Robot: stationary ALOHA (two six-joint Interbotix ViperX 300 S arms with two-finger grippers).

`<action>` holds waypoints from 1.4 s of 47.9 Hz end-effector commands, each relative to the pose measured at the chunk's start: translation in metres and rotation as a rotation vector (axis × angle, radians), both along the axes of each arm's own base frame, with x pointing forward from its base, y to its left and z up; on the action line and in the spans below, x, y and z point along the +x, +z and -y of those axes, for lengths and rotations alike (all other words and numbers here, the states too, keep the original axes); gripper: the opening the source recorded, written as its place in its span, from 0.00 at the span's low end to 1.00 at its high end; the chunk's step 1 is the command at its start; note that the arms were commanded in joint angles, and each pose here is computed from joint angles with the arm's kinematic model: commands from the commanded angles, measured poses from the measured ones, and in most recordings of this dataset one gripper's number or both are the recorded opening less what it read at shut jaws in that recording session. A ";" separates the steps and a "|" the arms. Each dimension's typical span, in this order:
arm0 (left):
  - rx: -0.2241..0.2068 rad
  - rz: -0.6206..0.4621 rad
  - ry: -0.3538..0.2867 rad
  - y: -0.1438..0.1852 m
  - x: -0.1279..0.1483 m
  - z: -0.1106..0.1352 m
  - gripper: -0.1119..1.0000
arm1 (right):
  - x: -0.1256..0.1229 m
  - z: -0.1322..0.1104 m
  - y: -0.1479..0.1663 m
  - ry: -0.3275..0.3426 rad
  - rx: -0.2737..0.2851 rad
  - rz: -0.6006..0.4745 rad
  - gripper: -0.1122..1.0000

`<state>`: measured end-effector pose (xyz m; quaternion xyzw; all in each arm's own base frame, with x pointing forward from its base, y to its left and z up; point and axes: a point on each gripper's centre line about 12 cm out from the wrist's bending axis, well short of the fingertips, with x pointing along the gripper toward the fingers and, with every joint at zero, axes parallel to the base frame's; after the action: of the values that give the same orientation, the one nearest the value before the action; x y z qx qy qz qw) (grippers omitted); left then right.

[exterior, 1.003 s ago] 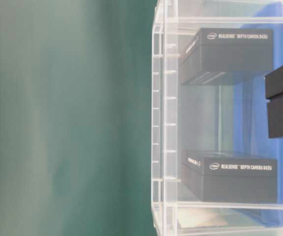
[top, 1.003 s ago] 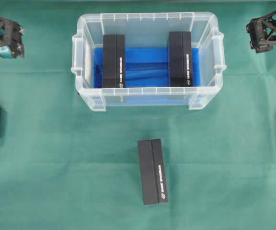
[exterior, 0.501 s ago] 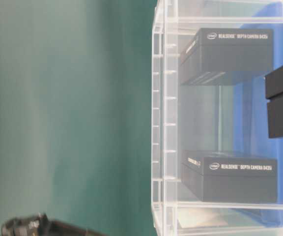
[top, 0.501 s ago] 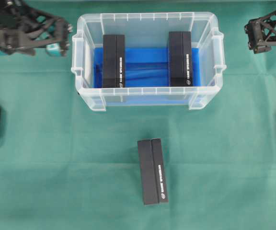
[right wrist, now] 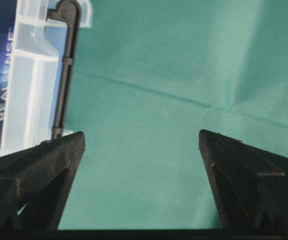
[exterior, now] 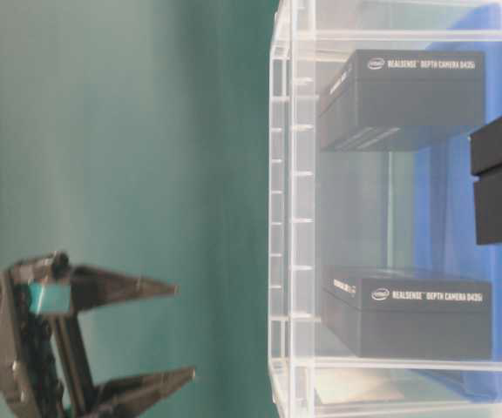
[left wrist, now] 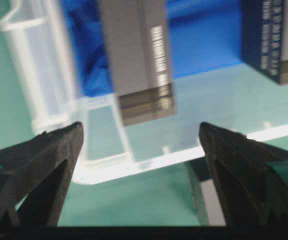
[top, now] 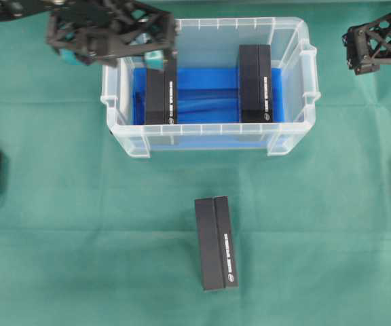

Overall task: Take out the box from the case.
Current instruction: 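Move the open left gripper over the left black box in the bin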

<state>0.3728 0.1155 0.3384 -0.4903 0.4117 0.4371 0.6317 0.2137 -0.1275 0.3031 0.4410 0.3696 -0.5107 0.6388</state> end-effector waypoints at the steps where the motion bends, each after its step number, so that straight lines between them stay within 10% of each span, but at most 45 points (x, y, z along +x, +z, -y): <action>1: 0.015 0.036 -0.010 0.013 0.011 0.001 0.97 | 0.001 0.002 0.005 0.000 -0.014 0.018 0.93; 67: 0.017 -0.019 -0.011 0.001 0.020 -0.002 0.97 | 0.001 0.001 0.005 -0.001 -0.013 0.021 0.93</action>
<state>0.3950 0.1168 0.3308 -0.4770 0.4267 0.4449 0.6265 0.2143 -0.1277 0.3034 0.4413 0.3676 -0.5095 0.6407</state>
